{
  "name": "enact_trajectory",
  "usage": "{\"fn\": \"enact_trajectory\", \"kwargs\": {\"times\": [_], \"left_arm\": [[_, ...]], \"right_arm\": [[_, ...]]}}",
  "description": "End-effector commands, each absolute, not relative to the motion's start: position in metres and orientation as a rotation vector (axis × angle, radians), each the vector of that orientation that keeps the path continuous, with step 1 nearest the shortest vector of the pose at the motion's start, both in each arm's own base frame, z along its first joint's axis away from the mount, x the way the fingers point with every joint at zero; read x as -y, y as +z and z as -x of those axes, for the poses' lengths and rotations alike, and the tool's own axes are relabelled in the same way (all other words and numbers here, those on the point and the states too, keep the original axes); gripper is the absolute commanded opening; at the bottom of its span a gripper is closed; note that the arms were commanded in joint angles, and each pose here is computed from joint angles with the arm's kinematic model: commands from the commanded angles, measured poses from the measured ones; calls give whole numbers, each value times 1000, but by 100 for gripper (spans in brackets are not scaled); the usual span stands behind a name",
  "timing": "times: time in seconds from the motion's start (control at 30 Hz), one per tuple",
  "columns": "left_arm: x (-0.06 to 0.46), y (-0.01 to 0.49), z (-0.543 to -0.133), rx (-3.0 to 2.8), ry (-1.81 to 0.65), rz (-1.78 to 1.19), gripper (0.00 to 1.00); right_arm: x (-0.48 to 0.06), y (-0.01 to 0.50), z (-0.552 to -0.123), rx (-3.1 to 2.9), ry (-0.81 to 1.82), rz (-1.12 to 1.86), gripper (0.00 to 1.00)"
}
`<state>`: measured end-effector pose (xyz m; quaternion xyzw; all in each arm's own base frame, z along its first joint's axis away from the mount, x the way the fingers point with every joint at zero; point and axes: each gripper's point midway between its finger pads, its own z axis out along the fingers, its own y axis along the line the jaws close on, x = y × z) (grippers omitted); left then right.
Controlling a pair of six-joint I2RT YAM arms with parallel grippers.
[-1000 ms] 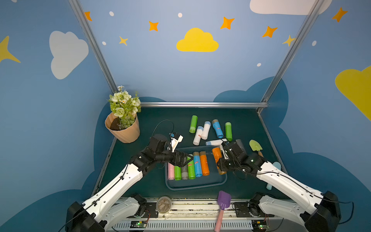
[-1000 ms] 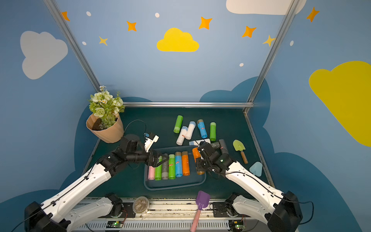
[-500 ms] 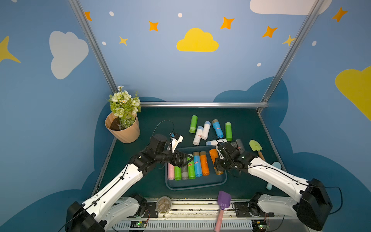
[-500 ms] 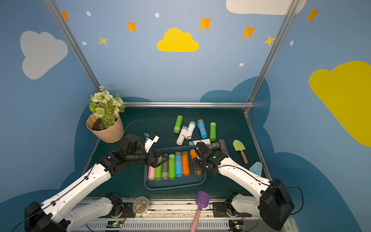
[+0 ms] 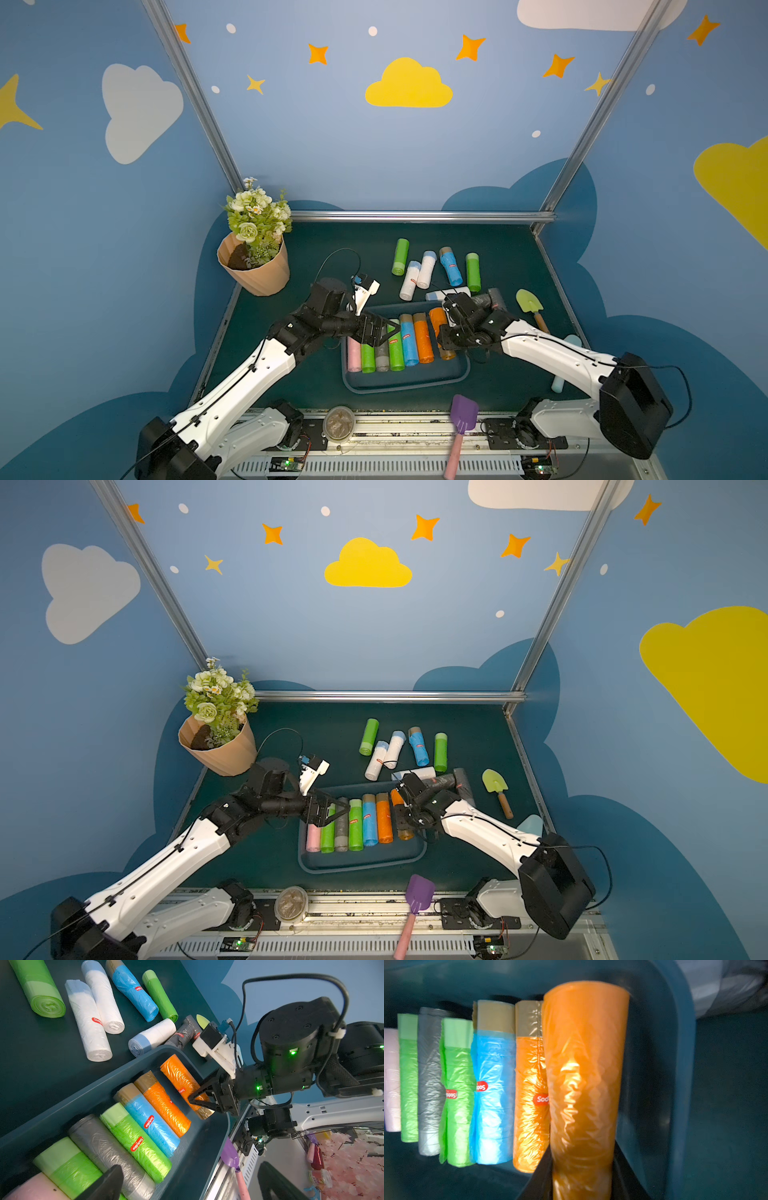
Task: Put the roll of trash bags into the storage box
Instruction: Place the roll of trash bags in the storage box.
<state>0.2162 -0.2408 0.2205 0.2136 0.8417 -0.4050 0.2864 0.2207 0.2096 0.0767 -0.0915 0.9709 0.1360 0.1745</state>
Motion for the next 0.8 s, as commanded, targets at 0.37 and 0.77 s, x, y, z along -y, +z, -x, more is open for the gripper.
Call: {"fn": "enact_trajectory", "kwargs": {"times": [0.37, 0.77], "left_arm": [[242, 227, -213, -2229, -1093, -598, 100], [241, 227, -213, -2230, -1092, -598, 100]], "right_arm": [[-220, 63, -231, -2752, 384, 244, 32], [-232, 53, -229, -2773, 387, 262, 32]]}}
